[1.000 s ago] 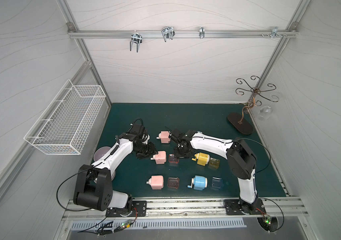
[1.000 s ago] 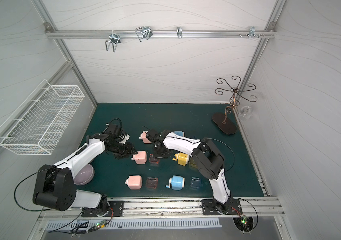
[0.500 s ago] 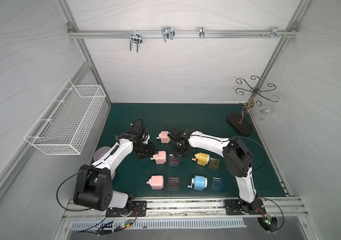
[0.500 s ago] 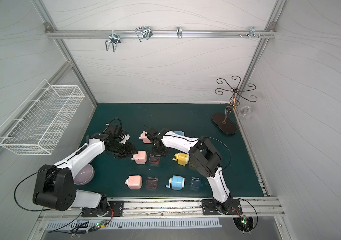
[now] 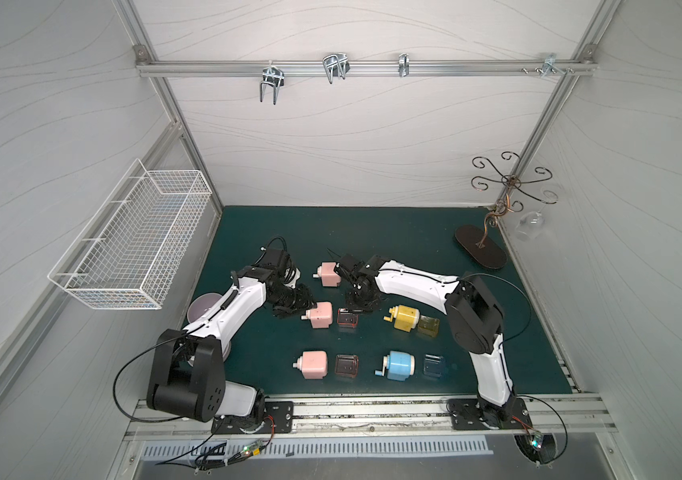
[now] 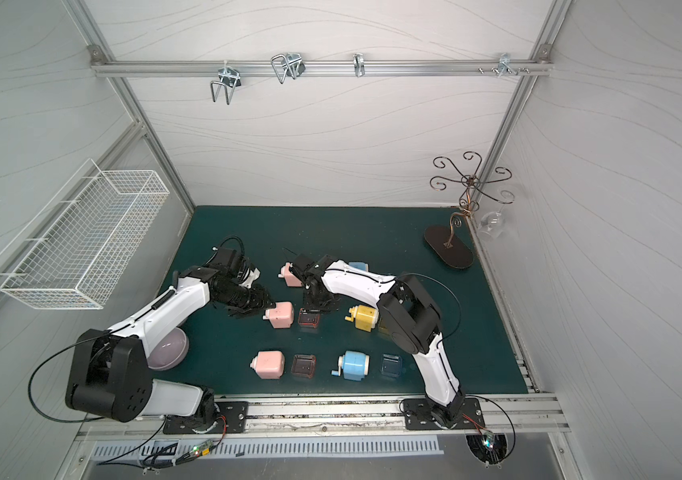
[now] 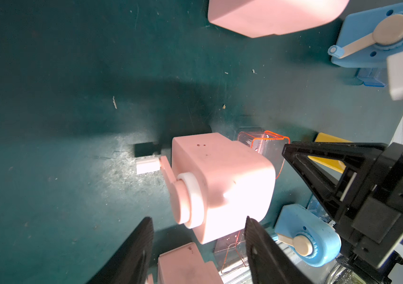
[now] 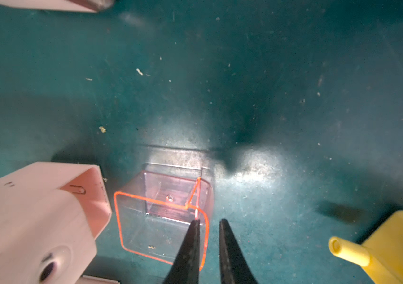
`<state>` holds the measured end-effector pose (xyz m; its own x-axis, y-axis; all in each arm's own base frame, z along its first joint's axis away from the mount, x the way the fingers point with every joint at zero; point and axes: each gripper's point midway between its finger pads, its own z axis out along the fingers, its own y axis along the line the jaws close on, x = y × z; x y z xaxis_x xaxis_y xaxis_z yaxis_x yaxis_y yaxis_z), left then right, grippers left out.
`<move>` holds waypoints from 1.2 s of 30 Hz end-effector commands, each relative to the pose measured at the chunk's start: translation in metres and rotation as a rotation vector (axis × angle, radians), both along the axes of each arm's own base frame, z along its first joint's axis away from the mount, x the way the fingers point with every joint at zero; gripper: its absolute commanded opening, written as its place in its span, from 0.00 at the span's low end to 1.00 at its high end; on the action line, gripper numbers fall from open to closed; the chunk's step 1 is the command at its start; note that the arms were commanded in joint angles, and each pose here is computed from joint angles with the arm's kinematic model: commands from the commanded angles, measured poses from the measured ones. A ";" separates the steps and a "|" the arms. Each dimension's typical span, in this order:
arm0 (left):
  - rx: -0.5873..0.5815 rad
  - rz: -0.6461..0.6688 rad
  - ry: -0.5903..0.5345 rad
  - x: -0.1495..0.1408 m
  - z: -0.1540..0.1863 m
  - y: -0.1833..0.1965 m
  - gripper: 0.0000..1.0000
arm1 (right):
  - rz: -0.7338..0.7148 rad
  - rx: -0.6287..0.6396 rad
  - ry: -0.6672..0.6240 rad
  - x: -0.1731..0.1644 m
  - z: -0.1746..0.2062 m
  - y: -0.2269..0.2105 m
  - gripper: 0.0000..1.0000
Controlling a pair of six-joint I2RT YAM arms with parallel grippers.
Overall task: Put the tray back into the pencil sharpener
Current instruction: Pick up the container from the center of the board.
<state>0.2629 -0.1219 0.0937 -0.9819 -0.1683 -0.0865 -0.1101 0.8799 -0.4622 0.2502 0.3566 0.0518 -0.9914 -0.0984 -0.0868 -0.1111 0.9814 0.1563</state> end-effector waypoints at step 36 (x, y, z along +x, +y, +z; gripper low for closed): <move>-0.030 -0.020 -0.004 0.004 -0.001 -0.006 0.65 | 0.042 -0.098 0.021 -0.005 0.017 -0.005 0.00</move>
<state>0.2624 -0.1237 0.0930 -0.9829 -0.1658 -0.0794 -0.1096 0.8754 -0.4708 0.2531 0.3590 0.0706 -0.9901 -0.1100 -0.0875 -0.1199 0.9858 0.1173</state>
